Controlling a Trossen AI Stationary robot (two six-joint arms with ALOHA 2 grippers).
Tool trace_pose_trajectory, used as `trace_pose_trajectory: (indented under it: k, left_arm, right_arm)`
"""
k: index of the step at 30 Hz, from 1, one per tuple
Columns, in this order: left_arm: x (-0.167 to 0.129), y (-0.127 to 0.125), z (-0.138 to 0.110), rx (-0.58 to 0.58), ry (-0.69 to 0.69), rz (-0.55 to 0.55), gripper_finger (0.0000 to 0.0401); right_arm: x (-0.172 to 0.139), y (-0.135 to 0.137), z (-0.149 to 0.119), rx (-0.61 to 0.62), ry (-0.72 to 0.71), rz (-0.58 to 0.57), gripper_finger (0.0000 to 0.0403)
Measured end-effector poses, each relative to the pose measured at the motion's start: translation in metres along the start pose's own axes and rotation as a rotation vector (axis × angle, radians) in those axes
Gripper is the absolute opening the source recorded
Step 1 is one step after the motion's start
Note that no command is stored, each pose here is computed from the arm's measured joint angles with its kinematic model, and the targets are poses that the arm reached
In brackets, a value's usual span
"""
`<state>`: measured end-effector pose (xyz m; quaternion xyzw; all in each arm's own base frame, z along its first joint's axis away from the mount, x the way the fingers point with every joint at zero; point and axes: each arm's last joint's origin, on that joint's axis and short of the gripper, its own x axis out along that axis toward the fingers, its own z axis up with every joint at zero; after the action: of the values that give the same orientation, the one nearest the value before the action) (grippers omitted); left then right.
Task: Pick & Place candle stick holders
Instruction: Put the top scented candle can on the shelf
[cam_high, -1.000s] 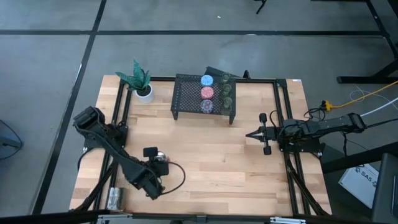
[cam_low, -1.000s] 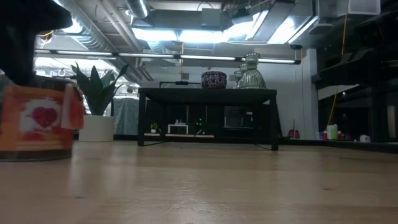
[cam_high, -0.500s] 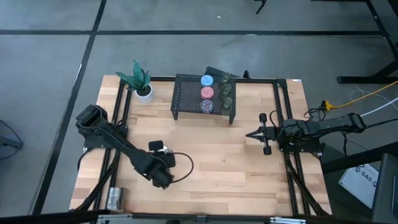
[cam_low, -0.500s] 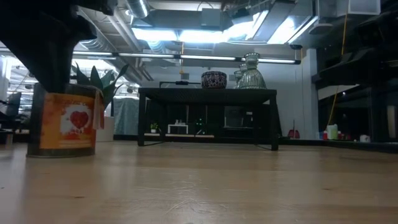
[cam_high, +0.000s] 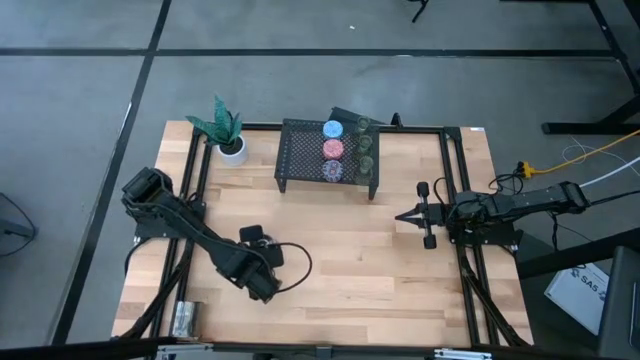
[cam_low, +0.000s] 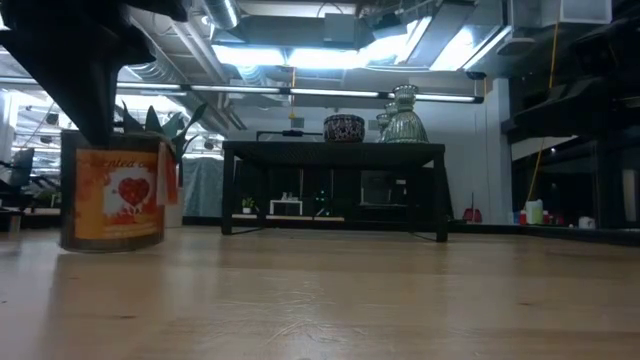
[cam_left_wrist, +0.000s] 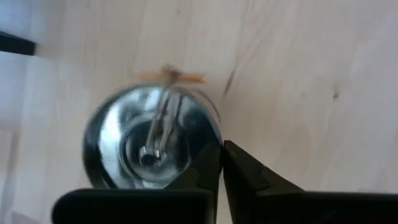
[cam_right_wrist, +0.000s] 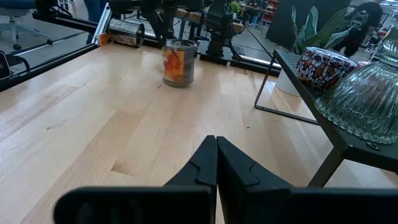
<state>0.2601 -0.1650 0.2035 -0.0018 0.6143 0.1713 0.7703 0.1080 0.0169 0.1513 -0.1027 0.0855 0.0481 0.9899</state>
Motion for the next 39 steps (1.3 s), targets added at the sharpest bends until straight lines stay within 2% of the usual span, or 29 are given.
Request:
trace_pose_trajectory:
  k: [9, 13, 31, 39]
  left_arm:
    - [0.001, -0.002, 0.004, 0.094, 0.005, -0.065, 0.0003]
    - [0.006, 0.000, 0.008, 0.129, 0.017, -0.051, 0.0002]
    - [-0.002, 0.036, 0.029, 0.091, 0.011, -0.008, 0.0001]
    - [-0.025, 0.057, 0.031, 0.067, -0.010, -0.113, 0.0001]
  right_arm:
    - [0.000, 0.000, 0.000, 0.000, 0.000, 0.000, 0.0003]
    - [0.000, 0.000, 0.000, 0.000, 0.000, -0.001, 0.0003]
    - [0.000, 0.000, 0.000, 0.000, 0.000, 0.000, 0.0003]
    - [0.000, 0.000, 0.000, 0.000, -0.001, -0.001, 0.0003]
